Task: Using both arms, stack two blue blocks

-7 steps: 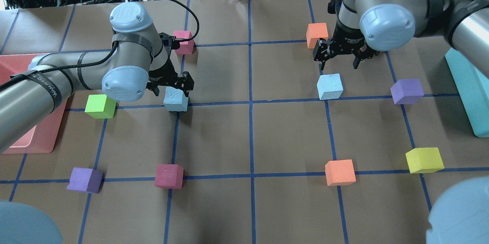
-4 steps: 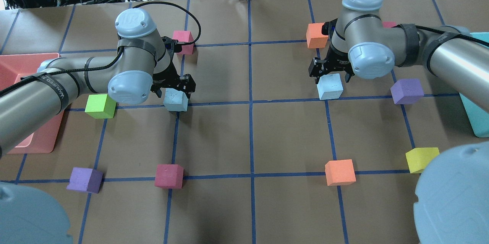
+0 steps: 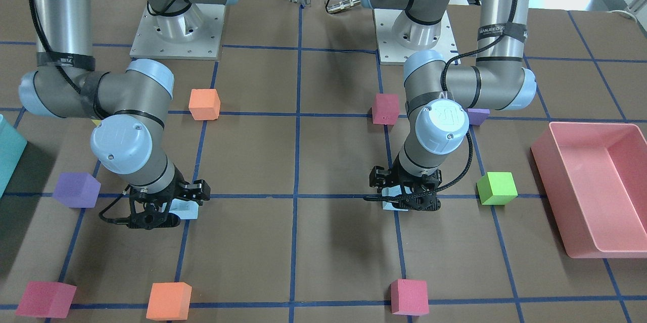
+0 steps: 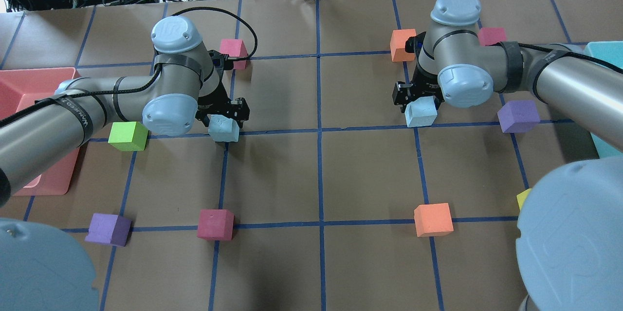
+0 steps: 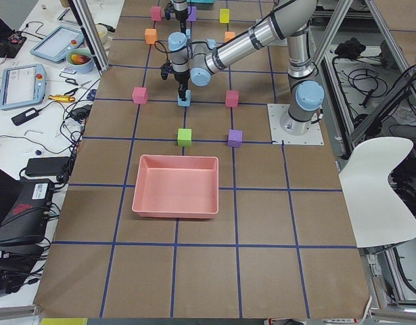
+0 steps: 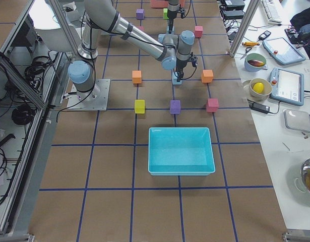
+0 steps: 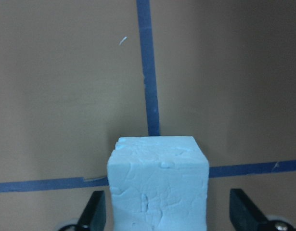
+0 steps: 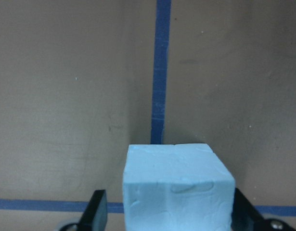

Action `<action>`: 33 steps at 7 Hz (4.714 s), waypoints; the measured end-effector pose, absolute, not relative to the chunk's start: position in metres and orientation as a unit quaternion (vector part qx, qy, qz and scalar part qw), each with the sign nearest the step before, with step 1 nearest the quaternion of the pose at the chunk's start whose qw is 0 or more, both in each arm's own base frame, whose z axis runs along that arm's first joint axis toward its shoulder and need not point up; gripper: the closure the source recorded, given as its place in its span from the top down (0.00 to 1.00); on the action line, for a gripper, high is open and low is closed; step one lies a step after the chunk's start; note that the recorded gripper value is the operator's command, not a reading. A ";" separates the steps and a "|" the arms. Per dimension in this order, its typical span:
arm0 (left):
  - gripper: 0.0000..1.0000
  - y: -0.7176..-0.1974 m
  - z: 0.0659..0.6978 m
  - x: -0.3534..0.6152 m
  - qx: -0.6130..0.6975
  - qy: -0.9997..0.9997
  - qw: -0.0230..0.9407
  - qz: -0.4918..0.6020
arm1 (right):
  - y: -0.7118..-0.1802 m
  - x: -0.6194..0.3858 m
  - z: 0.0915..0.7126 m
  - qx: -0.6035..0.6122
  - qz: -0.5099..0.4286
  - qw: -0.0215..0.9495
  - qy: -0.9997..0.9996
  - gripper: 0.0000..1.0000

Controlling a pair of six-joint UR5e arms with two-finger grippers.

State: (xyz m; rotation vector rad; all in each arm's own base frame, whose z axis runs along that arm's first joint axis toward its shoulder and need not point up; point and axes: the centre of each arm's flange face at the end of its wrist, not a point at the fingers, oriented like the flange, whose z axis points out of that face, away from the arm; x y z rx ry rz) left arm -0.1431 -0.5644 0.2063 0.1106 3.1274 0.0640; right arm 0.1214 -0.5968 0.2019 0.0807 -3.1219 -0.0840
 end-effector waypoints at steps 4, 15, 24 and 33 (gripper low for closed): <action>0.00 -0.566 0.204 -0.143 0.036 0.999 0.006 0.021 | -0.623 0.150 0.253 -0.003 0.012 0.006 -1.000 0.00; 0.00 -0.595 0.255 -0.139 0.034 0.999 0.030 -0.014 | -0.640 0.364 0.211 -0.001 -0.004 -0.011 -1.000 1.00; 0.00 -0.653 0.321 -0.280 -0.060 0.997 -0.037 -0.030 | -0.583 0.171 0.423 -0.063 -0.014 -0.002 -0.998 1.00; 0.00 -0.631 0.285 -0.368 -0.039 0.999 -0.031 -0.006 | -0.531 0.152 0.475 -0.027 0.005 -0.022 -0.999 1.00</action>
